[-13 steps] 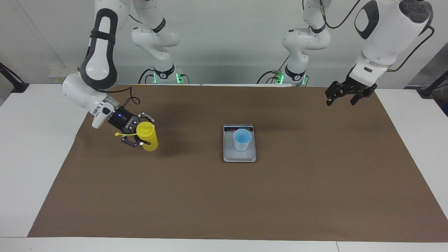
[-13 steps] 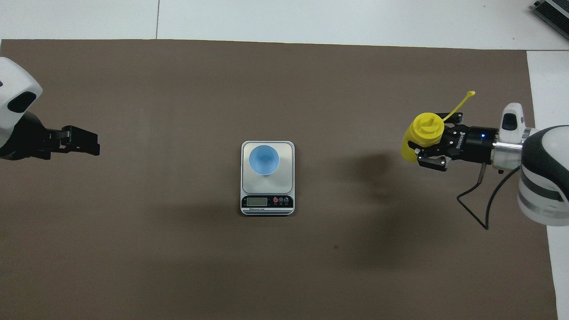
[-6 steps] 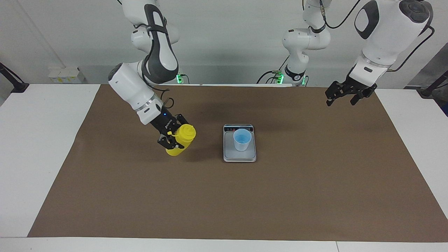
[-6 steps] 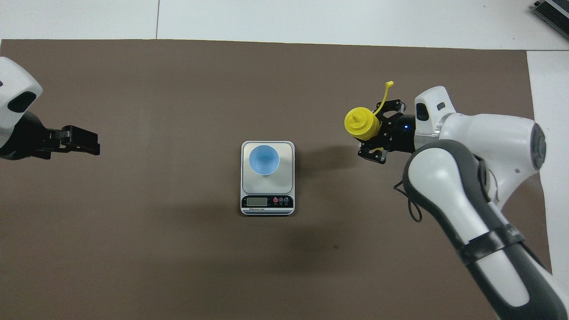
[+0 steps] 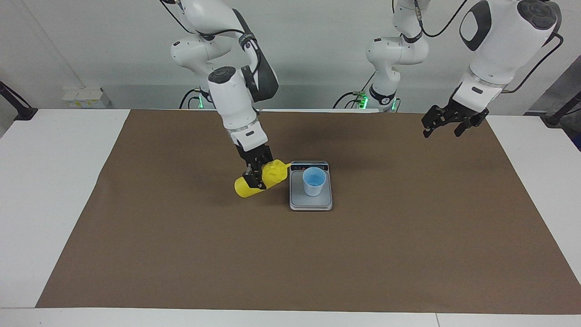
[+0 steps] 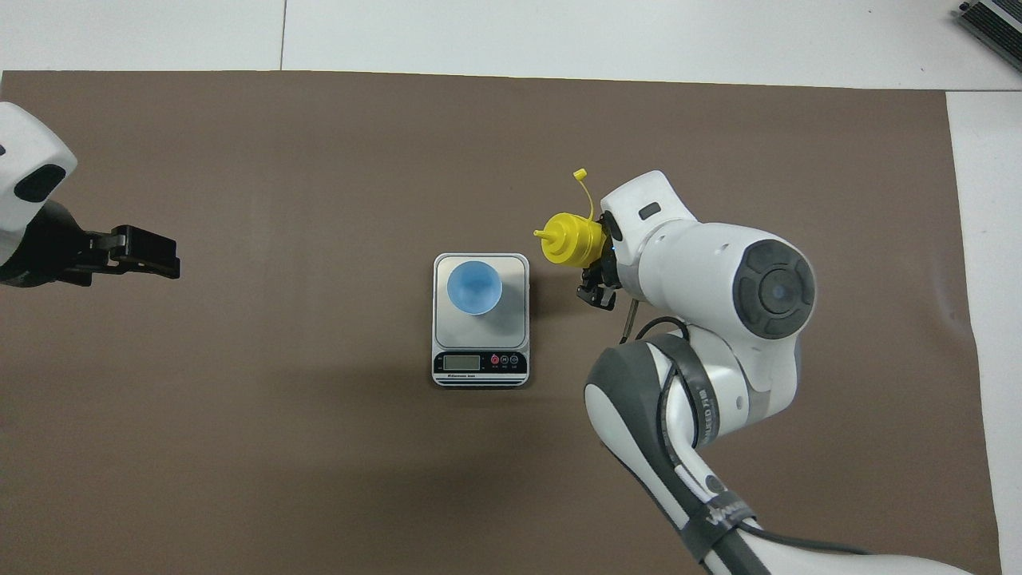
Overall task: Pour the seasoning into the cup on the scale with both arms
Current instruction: 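Lift the yellow bottle with the right gripper toward the cup, then tilt the yellow bottle nozzle-down over the blue cup with the right gripper, then turn the bottle upright and carry it back with the right gripper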
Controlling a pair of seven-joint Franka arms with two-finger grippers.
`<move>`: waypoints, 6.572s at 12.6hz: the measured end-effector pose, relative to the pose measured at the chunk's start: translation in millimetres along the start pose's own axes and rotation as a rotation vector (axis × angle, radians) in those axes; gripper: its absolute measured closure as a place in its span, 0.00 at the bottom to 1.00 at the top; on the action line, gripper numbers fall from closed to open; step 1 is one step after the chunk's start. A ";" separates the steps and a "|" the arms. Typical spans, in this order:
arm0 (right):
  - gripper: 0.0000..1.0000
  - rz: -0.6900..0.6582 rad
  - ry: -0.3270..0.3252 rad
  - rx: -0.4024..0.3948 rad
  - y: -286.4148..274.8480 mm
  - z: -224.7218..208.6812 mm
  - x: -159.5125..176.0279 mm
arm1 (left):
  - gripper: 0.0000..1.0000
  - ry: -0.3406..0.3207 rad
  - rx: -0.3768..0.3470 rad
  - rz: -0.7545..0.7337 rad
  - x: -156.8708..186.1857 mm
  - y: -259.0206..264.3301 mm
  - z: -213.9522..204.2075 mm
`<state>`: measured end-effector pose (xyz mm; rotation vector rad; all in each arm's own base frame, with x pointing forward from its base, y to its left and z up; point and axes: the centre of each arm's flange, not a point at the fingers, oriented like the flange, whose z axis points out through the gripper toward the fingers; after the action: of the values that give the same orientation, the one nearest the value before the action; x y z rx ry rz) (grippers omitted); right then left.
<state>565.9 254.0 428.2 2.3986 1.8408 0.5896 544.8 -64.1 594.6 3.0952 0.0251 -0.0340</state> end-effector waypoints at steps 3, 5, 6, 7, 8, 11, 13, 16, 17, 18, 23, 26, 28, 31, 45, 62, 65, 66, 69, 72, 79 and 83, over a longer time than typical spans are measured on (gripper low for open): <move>0.57 -0.058 -0.106 -0.067 -17.6 14.6 18.1 | 0.00 0.000 0.000 0.000 0.0 0.0 0.0; 0.57 -0.125 -0.162 -0.125 -26.3 18.5 27.5 | 0.00 0.000 0.000 0.001 0.0 0.3 0.0; 0.57 -0.162 -0.191 -0.166 -27.1 17.3 30.4 | 0.00 0.000 0.000 0.001 0.0 0.6 0.0; 0.57 -0.202 -0.221 -0.208 -25.4 13.9 33.5 | 0.00 0.000 0.000 0.001 -0.1 0.7 0.0; 0.57 -0.234 -0.244 -0.236 -24.7 10.4 37.4 | 0.00 0.000 0.000 0.001 -0.1 0.8 0.0; 0.57 -0.337 -0.299 -0.306 -31.6 6.6 49.2 | 0.00 0.000 0.000 0.001 0.0 0.6 0.0; 0.57 -0.402 -0.341 -0.386 -34.6 6.9 51.8 | 0.00 0.001 0.000 -0.003 0.3 -1.8 -0.1; 0.57 -0.481 -0.381 -0.476 -52.1 11.7 64.7 | 0.00 0.001 0.000 -0.005 0.4 -2.6 -0.2; 0.57 -0.508 -0.397 -0.491 -59.3 14.2 69.3 | 0.00 0.001 0.000 -0.004 0.3 -2.1 -0.1; 0.57 -0.556 -0.417 -0.514 -64.8 16.8 71.9 | 0.00 0.001 0.000 -0.003 0.3 -1.7 -0.1; 0.57 -0.765 -0.525 -0.629 -86.1 27.5 78.4 | 0.00 0.000 0.000 0.000 0.1 -0.2 -0.1; 0.57 -0.825 -0.625 -0.741 -117.5 50.0 88.8 | 0.00 0.001 0.000 0.000 0.1 -0.2 -0.1; 0.57 -0.853 -0.665 -0.770 -132.7 62.1 94.0 | 0.00 0.001 0.000 0.000 0.1 -0.2 -0.1; 0.57 -0.897 -0.731 -0.856 -134.0 71.8 91.7 | 0.00 0.001 0.000 0.001 0.1 0.3 -0.1; 0.57 -0.748 -0.610 -0.788 -114.8 50.2 90.3 | 0.00 0.000 0.000 -0.002 0.1 -1.1 0.0; 0.57 0.091 -0.123 -0.432 -2.7 -14.9 -93.7 | 0.00 -0.003 0.000 -0.003 0.0 -1.6 1.1; 0.57 0.149 -0.106 -0.430 6.0 -11.4 -127.0 | 0.00 -0.003 0.000 -0.003 0.0 -1.6 1.2; 0.57 0.194 -0.103 -0.426 10.8 -12.4 -134.5 | 0.00 -0.003 0.000 -0.003 0.0 -1.6 1.3; 0.57 0.368 -0.059 -0.395 21.1 -16.7 -143.0 | 0.00 -0.005 0.000 -0.003 -0.1 -1.6 2.1; 0.57 0.495 -0.021 -0.368 26.4 -19.2 -146.2 | 0.00 -0.006 0.001 -0.003 -0.1 -1.7 2.6; 0.57 0.664 0.089 -0.156 68.2 -59.6 -170.9 | 0.00 -0.013 0.001 -0.003 -0.5 -1.9 5.8; 0.57 0.630 0.272 -0.049 80.1 -74.6 -247.1 | 0.00 -0.013 0.001 -0.003 -0.6 -1.9 6.2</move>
<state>561.9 -14.9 454.7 2.9745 1.0727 1.0276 544.1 -62.5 588.3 3.0963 0.0299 -0.0549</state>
